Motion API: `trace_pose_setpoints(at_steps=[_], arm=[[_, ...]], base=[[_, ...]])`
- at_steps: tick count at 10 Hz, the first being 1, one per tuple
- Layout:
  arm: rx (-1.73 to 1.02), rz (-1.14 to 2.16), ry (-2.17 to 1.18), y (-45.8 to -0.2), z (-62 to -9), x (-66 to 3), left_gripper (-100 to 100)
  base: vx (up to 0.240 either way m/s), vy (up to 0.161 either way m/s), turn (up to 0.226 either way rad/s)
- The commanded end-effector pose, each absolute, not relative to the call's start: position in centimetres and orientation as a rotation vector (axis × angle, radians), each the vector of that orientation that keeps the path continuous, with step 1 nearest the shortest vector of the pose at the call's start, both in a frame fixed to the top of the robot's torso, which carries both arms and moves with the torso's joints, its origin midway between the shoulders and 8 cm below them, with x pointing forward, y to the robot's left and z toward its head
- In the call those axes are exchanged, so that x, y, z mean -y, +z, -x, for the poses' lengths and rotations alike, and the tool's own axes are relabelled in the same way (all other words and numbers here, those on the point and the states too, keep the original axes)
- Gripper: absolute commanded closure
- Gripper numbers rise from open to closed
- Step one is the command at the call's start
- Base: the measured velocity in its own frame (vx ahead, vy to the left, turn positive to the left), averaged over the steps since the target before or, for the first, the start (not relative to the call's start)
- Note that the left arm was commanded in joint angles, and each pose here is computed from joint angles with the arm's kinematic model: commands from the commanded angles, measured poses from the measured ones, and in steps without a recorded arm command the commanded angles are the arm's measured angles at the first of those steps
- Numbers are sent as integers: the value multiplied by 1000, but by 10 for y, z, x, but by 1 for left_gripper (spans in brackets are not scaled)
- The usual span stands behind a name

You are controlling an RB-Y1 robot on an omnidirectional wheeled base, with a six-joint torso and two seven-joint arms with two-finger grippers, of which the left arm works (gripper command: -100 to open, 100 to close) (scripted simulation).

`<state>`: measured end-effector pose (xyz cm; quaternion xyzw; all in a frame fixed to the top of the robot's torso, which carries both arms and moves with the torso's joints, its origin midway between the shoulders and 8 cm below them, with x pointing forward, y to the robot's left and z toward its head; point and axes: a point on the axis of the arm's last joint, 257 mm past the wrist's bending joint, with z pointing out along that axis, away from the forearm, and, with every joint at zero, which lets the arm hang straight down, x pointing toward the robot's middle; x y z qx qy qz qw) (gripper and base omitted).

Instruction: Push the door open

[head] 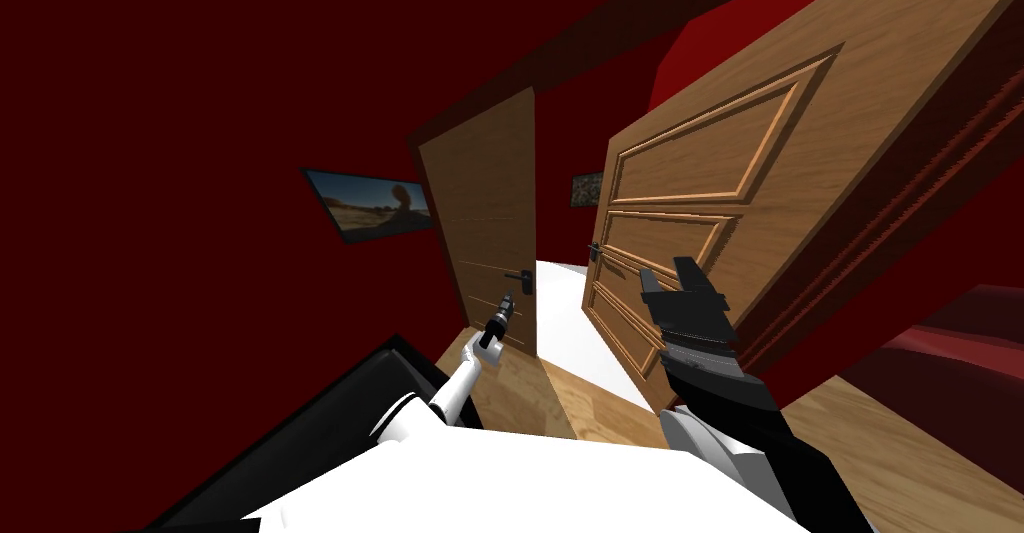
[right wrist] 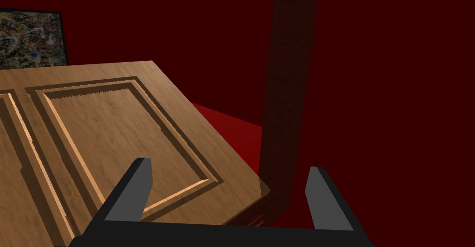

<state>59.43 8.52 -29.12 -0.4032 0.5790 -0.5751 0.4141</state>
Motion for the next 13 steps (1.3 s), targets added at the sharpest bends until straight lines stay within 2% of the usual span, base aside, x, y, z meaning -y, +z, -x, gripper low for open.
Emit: trace_pose_setpoints(at_steps=[1, 13], arm=[[-1455, 1013, -1445, -291, -594, -85, -100], [-1457, 1020, -1448, -292, -595, -87, -100]], base=[[-8, 8, -27], [6, 2, -7]])
